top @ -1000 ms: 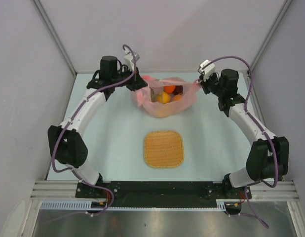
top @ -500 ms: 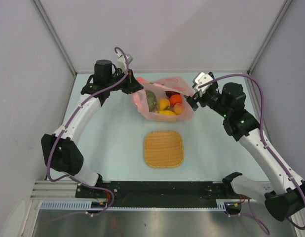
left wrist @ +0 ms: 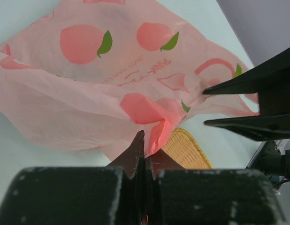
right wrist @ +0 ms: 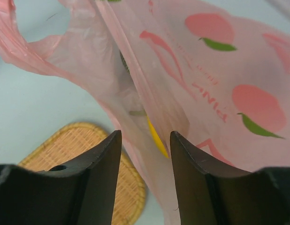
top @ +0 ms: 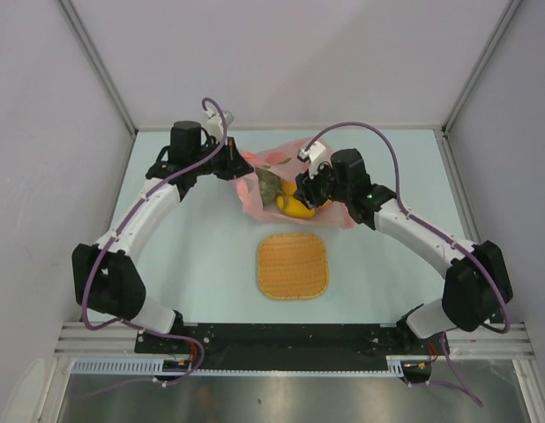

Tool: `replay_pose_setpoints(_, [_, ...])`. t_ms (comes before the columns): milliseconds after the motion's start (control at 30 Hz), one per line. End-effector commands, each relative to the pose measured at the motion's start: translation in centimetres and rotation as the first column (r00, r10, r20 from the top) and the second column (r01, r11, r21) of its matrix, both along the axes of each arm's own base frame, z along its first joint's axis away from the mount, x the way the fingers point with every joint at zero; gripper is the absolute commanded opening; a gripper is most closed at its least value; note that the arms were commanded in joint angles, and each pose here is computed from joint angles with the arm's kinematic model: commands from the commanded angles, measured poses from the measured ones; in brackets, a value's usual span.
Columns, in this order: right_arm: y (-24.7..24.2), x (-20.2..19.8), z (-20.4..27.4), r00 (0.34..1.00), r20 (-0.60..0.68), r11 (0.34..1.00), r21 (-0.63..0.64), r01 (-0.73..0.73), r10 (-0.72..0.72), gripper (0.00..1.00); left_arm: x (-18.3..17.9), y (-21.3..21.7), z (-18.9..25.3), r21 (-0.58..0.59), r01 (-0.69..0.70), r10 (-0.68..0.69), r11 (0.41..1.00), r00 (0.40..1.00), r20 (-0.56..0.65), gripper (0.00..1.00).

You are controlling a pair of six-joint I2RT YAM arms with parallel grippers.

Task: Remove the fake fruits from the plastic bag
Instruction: Adjust the plastic bag at the center of the board.

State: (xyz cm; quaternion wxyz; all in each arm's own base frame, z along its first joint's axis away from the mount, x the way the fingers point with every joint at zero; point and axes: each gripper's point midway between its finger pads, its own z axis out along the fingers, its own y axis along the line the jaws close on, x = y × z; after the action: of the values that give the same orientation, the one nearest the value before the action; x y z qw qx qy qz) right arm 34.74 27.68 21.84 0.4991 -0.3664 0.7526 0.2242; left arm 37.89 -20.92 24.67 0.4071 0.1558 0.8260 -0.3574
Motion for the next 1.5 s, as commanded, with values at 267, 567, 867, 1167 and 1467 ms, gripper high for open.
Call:
replay_pose_setpoints(267, [3.5, 2.1, -4.2, 0.989, -0.137, 0.994, 0.081, 0.067, -0.055, 0.73, -0.8, 0.4, 4.3, -0.076, -0.034, 0.042, 0.997, 0.993, 0.114, 0.02])
replay_pose_setpoints(567, [-1.0, 4.9, -2.9, 0.961, -0.026, 0.959, -0.077, 0.273, -0.276, 0.68, -1.1, 0.5, 4.5, -0.084, -0.041, 0.051, 0.996, 0.992, 0.115, 0.03])
replay_pose_setpoints(867, [-17.8, 9.6, 1.5, 0.772, -0.03, 0.772, -0.004, 0.636, -0.635, 0.68, -0.7, -0.4, 4.2, -0.118, -0.022, 0.032, 0.993, 0.996, 0.082, 0.04])
replay_pose_setpoints(1167, [-2.9, 1.3, 6.1, 0.988, -0.05, 0.976, 0.156, 0.154, -0.148, 0.66, -0.1, -1.1, 3.4, -0.134, -0.02, 0.025, 0.991, 0.999, 0.034, 0.04])
replay_pose_setpoints(1467, [2.3, -0.4, 4.7, 0.996, -0.084, 0.987, 0.156, 0.029, -0.016, 0.6, -0.2, -1.2, 3.7, -0.119, -0.026, 0.033, 0.993, 0.998, 0.058, 0.05])
